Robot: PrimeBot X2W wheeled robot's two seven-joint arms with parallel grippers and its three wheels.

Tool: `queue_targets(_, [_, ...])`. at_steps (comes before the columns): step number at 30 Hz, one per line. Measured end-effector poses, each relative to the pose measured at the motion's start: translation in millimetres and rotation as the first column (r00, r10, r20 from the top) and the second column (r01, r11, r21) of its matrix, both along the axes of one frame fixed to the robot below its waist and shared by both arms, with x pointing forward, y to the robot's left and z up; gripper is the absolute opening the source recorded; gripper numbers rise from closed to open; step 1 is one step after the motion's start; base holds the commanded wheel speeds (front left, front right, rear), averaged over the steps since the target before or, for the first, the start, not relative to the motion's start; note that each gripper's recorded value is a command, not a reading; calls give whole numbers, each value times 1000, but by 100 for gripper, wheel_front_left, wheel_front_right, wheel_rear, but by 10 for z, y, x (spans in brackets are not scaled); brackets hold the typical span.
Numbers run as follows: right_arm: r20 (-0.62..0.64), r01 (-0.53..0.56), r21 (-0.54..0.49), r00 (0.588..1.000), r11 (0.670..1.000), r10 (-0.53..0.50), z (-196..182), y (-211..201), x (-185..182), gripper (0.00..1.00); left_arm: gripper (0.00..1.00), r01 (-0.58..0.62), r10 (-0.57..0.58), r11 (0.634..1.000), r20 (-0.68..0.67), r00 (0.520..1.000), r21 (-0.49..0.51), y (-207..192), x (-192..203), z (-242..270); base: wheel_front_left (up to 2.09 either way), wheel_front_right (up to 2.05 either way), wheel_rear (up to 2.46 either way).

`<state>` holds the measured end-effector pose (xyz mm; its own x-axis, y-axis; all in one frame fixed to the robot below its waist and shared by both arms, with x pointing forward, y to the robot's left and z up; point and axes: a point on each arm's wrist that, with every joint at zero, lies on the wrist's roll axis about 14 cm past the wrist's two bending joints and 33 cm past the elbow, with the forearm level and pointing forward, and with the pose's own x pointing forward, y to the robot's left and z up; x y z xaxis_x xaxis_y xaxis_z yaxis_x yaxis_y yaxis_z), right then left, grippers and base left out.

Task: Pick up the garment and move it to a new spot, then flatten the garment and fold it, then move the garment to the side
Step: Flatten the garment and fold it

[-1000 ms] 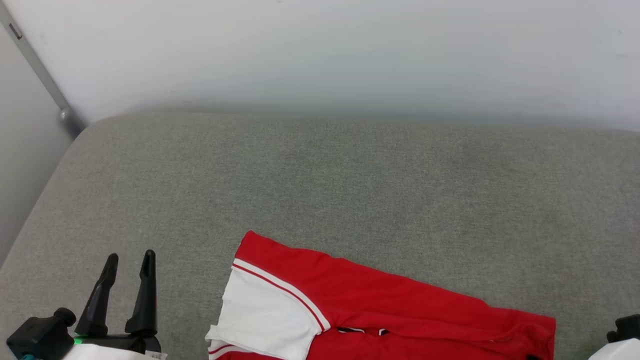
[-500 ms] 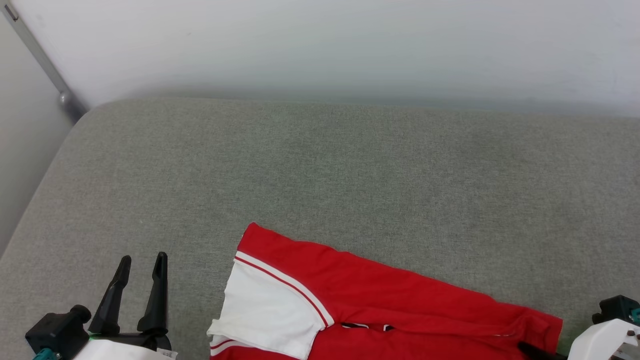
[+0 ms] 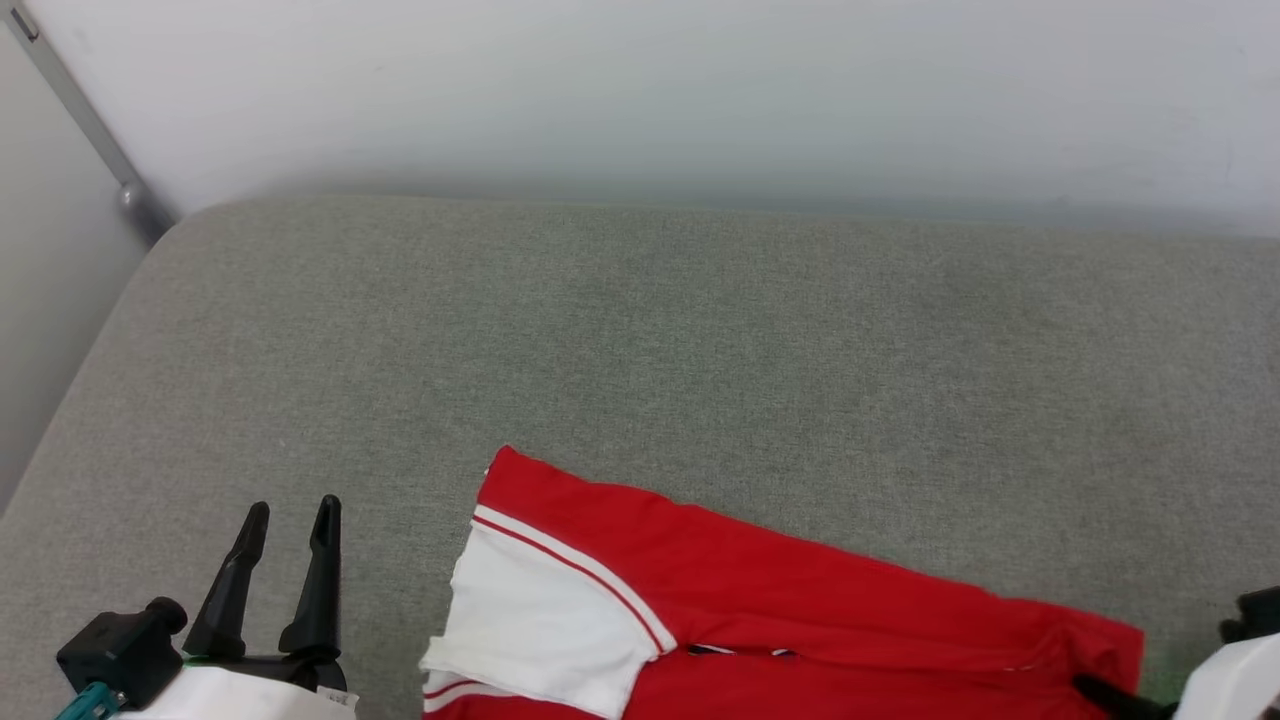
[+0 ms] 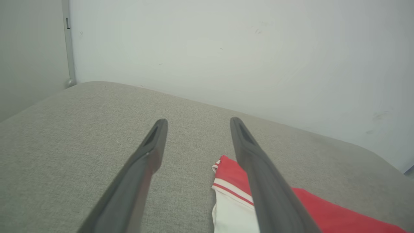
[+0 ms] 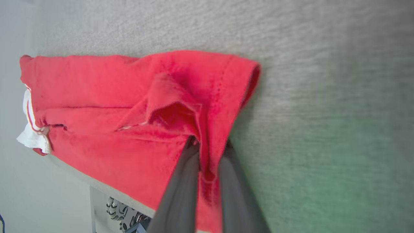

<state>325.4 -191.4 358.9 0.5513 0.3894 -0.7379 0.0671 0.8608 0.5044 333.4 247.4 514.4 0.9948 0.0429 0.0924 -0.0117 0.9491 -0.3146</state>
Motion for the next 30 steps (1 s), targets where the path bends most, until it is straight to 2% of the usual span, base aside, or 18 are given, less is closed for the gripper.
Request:
queue_targets(7, [82, 144, -94, 987, 985, -137, 253, -752, 139, 0, 100, 24, -24, 1000, 4, 1000, -6, -81, 18, 6, 0, 0, 0])
queue_targets(12, [123, 243, -178, 967, 954, -224, 473, -1333, 125, 0, 100, 20, -20, 999, 2, 1000, -25, -73, 17, -7, 0, 0, 0])
queue_targets(16, [147, 259, -191, 961, 947, -233, 634, -1459, 126, 0, 100, 23, -22, 999, 8, 1000, -37, -95, 28, 4, 0, 0, 0])
queue_targets(19, [196, 266, -122, 951, 956, -239, 821, -1348, 202, 0, 100, 27, -27, 999, 2, 1000, -47, -126, 22, -24, 0, 0, 0])
queue_targets(22, [209, 211, -47, 958, 976, -197, 929, -1049, 227, 0, 100, 32, -32, 998, 1, 999, -55, -154, 24, -32, 0, 0, 0])
queue_targets(26, [225, 74, 66, 970, 995, -88, 1119, -491, 234, 0, 100, 38, -38, 997, -3, 999, -65, -185, 23, -51, 0, 0, 0])
queue_targets(30, [242, -74, 130, 970, 989, 40, 1295, 25, 203, 0, 100, 39, -39, 997, -9, 999, -72, -191, 10, -73, 0, 0, 0])
